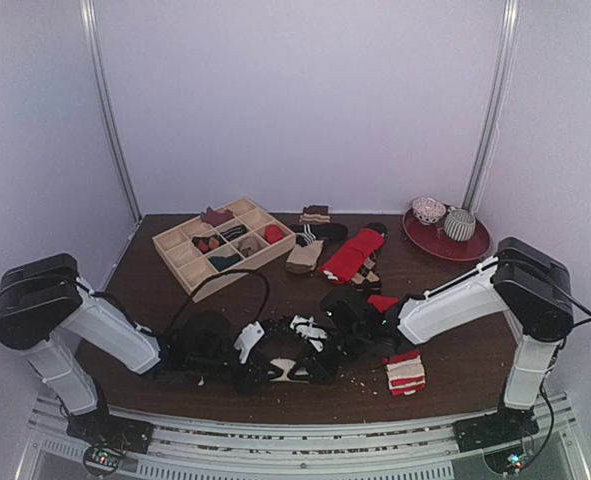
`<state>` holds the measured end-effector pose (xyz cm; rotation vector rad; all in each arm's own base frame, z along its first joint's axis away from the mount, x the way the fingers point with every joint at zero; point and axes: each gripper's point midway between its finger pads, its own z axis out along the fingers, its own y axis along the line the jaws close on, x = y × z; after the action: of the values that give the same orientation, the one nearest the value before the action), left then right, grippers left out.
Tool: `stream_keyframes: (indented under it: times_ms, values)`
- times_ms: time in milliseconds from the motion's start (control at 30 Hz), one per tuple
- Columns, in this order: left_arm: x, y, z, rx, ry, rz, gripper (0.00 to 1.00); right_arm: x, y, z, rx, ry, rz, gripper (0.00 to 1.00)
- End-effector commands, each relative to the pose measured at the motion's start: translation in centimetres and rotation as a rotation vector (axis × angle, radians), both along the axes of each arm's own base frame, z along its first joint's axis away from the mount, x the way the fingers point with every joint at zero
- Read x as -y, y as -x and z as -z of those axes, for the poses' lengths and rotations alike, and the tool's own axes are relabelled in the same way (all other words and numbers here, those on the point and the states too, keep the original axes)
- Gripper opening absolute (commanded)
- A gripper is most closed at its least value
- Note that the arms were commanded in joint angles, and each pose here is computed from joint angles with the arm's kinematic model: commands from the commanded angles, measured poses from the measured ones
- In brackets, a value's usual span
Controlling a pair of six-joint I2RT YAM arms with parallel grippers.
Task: Roll the socks
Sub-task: Roll a pair of socks at the center of the board.
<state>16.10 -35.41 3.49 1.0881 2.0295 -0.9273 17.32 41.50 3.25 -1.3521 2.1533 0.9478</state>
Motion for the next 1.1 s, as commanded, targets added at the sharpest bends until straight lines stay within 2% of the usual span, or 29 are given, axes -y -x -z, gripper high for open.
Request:
stream_keyframes:
  times_ms: [0,167,400,800,933,1067]
  values:
    - [-0.8,2.0,4.3,-0.147,-0.154,0.036,0.0,3.5,0.8,2.9,-0.024,0.18,0.071,0.44]
    - [-1.6,2.5,5.3,-0.207,-0.193,0.032,0.0,2.3,-0.3,-2.8,0.096,-0.007,0.087,0.56]
    - [-2.3,2.9,5.8,-0.247,-0.222,0.023,0.0,1.7,1.8,-6.2,0.113,-0.224,0.008,0.64]
    - [-2.3,3.1,6.2,-0.265,-0.241,0.036,0.0,2.7,0.0,-1.5,0.137,-0.107,0.111,0.63]
    - [-2.4,3.1,6.3,-0.266,-0.247,0.035,0.0,3.0,0.3,0.0,0.11,-0.082,0.117,0.59]
    - [-2.5,3.1,6.5,-0.269,-0.25,0.038,0.0,3.8,0.3,1.4,0.089,-0.044,0.144,0.47]
